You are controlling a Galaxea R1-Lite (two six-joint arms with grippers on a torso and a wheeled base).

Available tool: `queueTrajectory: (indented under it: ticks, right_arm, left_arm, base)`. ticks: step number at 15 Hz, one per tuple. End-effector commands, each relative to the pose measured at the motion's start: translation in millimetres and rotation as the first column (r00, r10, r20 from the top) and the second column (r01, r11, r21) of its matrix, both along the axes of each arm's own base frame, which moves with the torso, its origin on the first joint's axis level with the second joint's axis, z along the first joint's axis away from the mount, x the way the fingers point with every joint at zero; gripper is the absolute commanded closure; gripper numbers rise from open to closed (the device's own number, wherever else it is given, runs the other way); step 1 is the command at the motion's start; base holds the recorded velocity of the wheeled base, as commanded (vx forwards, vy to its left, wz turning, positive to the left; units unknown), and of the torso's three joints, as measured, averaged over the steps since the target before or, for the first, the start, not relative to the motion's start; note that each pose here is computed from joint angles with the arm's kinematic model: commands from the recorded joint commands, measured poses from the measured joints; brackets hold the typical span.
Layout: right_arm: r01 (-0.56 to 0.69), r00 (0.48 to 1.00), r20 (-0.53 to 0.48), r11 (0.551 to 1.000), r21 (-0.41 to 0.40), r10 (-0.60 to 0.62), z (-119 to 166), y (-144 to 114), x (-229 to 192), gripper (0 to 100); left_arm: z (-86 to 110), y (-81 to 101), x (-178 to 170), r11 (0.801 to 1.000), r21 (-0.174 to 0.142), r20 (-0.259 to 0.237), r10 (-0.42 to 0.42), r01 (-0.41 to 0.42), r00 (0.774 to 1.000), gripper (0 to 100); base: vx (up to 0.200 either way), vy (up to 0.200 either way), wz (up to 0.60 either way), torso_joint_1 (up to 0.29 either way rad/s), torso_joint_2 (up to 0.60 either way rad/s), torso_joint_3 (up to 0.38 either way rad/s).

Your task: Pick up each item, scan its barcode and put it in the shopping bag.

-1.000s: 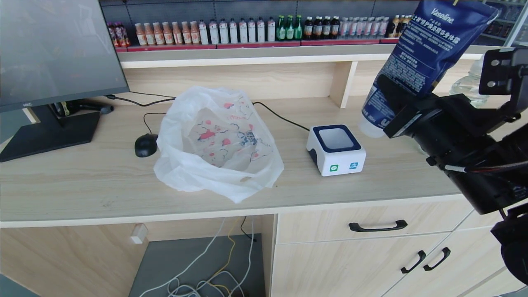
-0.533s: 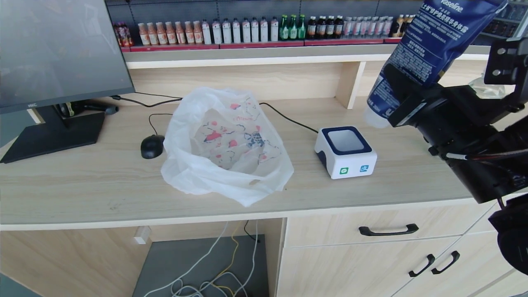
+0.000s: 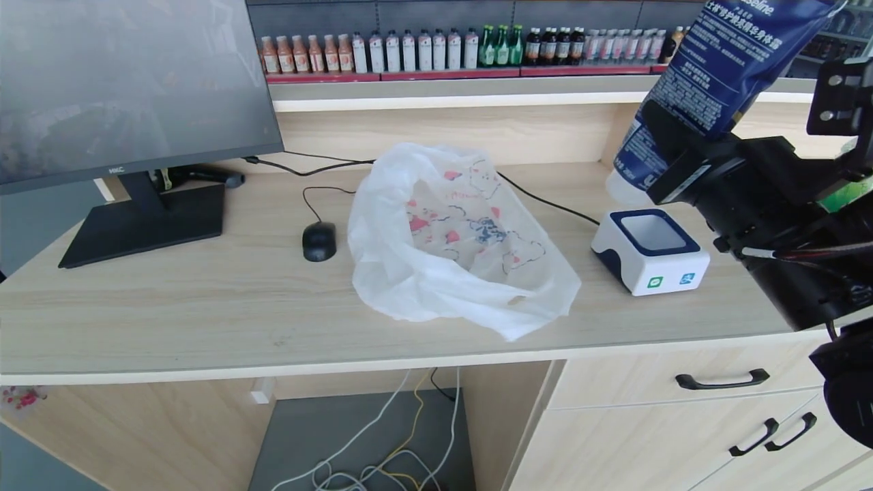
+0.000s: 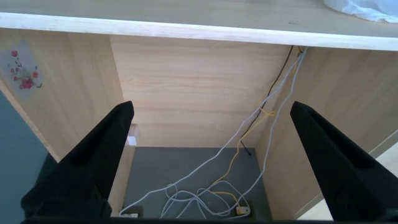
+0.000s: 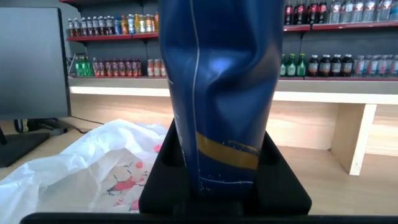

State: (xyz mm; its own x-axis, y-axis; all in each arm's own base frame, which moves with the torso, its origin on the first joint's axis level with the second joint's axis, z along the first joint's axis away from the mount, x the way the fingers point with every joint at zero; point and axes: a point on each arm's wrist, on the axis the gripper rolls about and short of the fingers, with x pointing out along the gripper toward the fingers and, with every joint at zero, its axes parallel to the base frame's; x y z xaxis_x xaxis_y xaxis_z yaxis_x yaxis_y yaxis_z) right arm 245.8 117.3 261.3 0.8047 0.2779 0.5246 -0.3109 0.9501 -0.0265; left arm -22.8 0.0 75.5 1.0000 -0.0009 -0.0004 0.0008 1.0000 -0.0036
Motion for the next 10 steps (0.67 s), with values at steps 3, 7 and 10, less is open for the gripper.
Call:
queueTrajectory:
  ticks: [3, 7, 10]
  right_arm:
    - [-0.003, 1.000, 0.012, 1.000, -0.002, 0.004, -0.6, 0.0, -1.5, 100]
    - [-0.027, 1.000, 0.004, 1.000, -0.006, 0.027, -3.0, 7.8, 0.0, 100]
    - [-0.067, 0.997, -0.024, 0.998, -0.014, 0.067, -10.9, 28.1, 19.6, 100]
  left_arm:
    - [0.0, 0.0, 0.0, 1.000, 0.005, 0.000, -0.001, 0.001, 1.000, 0]
    - [0.0, 0.0, 0.0, 1.000, 0.005, 0.000, 0.001, -0.001, 1.000, 0]
    - [0.0, 0.0, 0.0, 1.000, 0.005, 0.000, 0.001, -0.001, 1.000, 0]
  base:
    - [0.000, 0.133, 0.00, 0.006, 0.00, 0.002]
    - [0.000, 0.000, 0.00, 0.000, 0.00, 0.000]
    - [0.000, 0.000, 0.00, 0.000, 0.00, 0.000]
